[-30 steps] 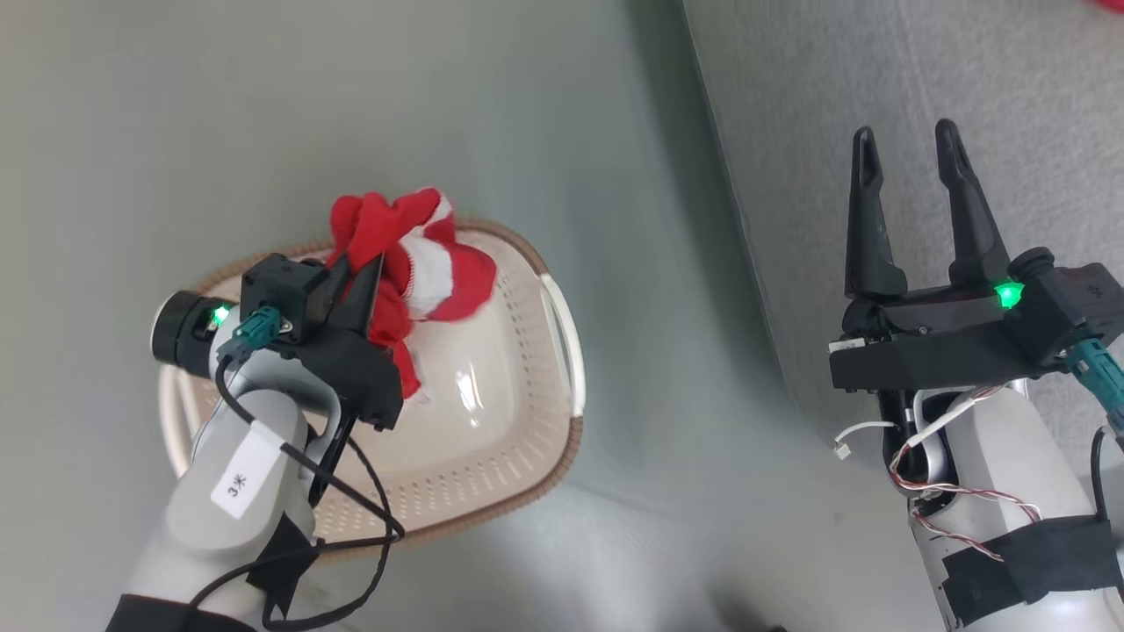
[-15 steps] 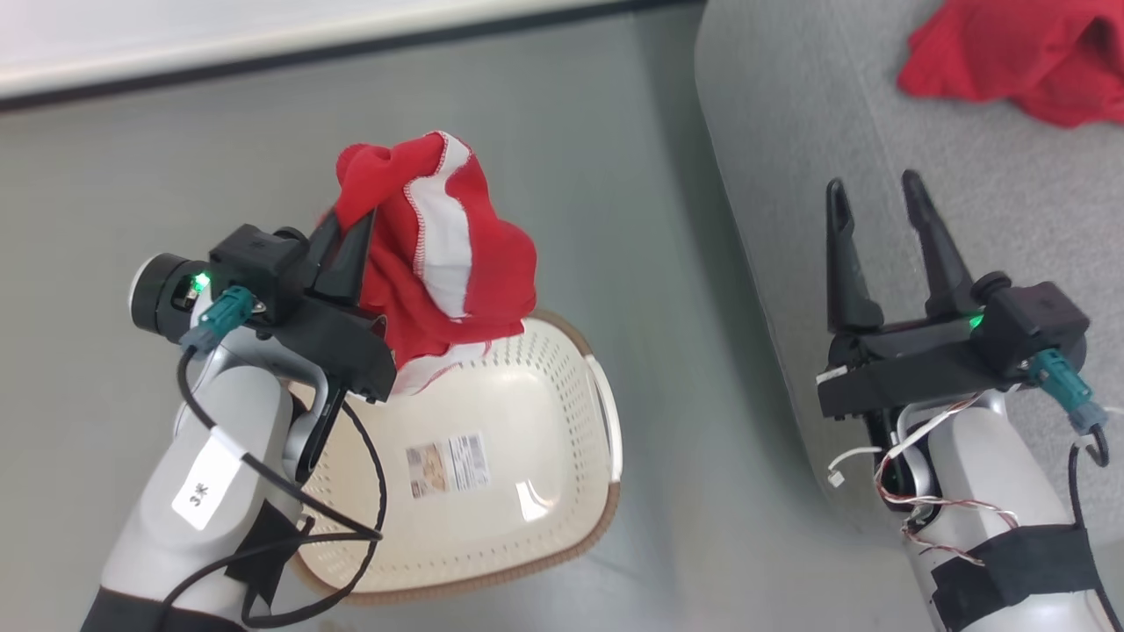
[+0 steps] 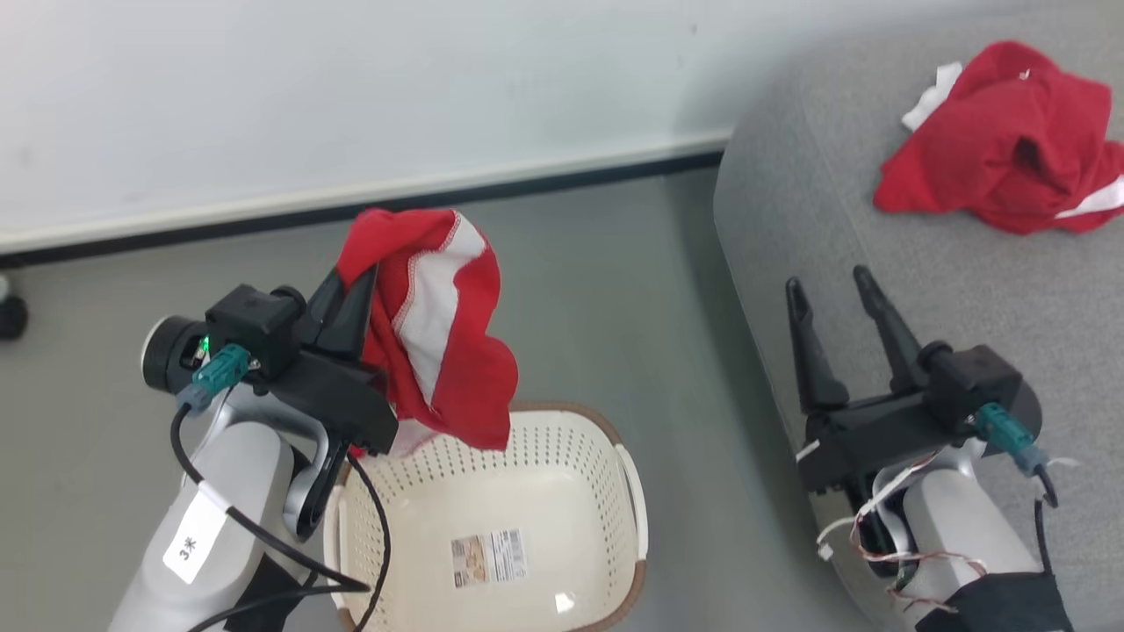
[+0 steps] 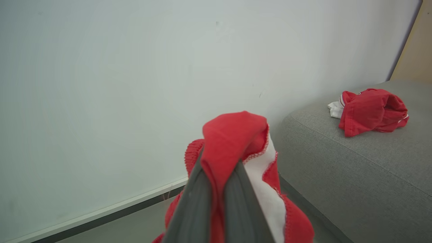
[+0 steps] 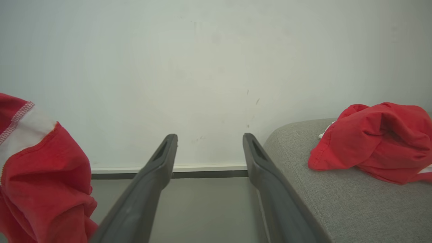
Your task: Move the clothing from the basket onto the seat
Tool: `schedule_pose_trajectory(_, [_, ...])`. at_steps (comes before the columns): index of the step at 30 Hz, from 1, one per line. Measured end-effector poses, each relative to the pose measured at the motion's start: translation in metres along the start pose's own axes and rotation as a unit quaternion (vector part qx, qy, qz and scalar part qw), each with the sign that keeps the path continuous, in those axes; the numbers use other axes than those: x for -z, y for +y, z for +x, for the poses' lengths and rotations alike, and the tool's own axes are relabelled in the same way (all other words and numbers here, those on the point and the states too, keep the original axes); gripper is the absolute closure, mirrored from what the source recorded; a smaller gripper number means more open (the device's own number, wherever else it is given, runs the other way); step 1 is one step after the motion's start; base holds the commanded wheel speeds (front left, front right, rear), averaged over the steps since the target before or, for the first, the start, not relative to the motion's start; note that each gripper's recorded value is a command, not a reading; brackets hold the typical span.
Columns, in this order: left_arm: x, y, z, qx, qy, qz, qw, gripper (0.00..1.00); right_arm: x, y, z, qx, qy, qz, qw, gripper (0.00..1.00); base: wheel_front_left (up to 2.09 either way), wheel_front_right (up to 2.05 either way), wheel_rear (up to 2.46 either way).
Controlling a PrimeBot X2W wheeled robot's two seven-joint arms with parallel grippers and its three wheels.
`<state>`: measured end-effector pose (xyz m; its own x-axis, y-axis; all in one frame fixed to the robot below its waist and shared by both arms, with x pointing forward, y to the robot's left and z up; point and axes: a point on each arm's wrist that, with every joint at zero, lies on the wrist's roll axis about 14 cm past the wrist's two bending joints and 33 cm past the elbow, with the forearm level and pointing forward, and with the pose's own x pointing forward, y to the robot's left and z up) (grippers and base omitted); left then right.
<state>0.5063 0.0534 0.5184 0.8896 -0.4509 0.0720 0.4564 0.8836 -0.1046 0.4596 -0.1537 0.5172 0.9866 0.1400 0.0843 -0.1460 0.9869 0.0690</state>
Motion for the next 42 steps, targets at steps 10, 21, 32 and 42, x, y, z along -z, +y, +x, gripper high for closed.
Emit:
schedule_pose_trajectory(10, [-0.048, -0.014, -0.035, -0.002, -0.046, 0.017, 0.999, 1.0, -0.012, 0.046, -0.026, -0.069, -0.001, -0.008, 0.998, 0.0, 0.0, 0.0, 0.0])
schedule_pose_trajectory(21, [-0.097, -0.042, -0.058, 0.021, -0.094, 0.034, 0.995, 1.0, -0.026, 0.105, -0.047, -0.161, -0.012, -0.037, 0.986, 0.0, 0.0, 0.0, 0.0])
schedule_pose_trajectory(32, [-0.117, -0.055, -0.062, 0.031, -0.107, 0.04, 0.993, 1.0, -0.019, 0.171, -0.06, -0.269, 0.0, -0.058, 0.961, 0.0, 0.0, 0.0, 0.0])
schedule_pose_trajectory(42, [-0.119, -0.065, -0.062, 0.038, -0.098, 0.037, 0.994, 1.0, -0.025, 0.229, -0.081, -0.364, -0.002, -0.029, 0.931, 0.0, 0.0, 0.0, 0.0])
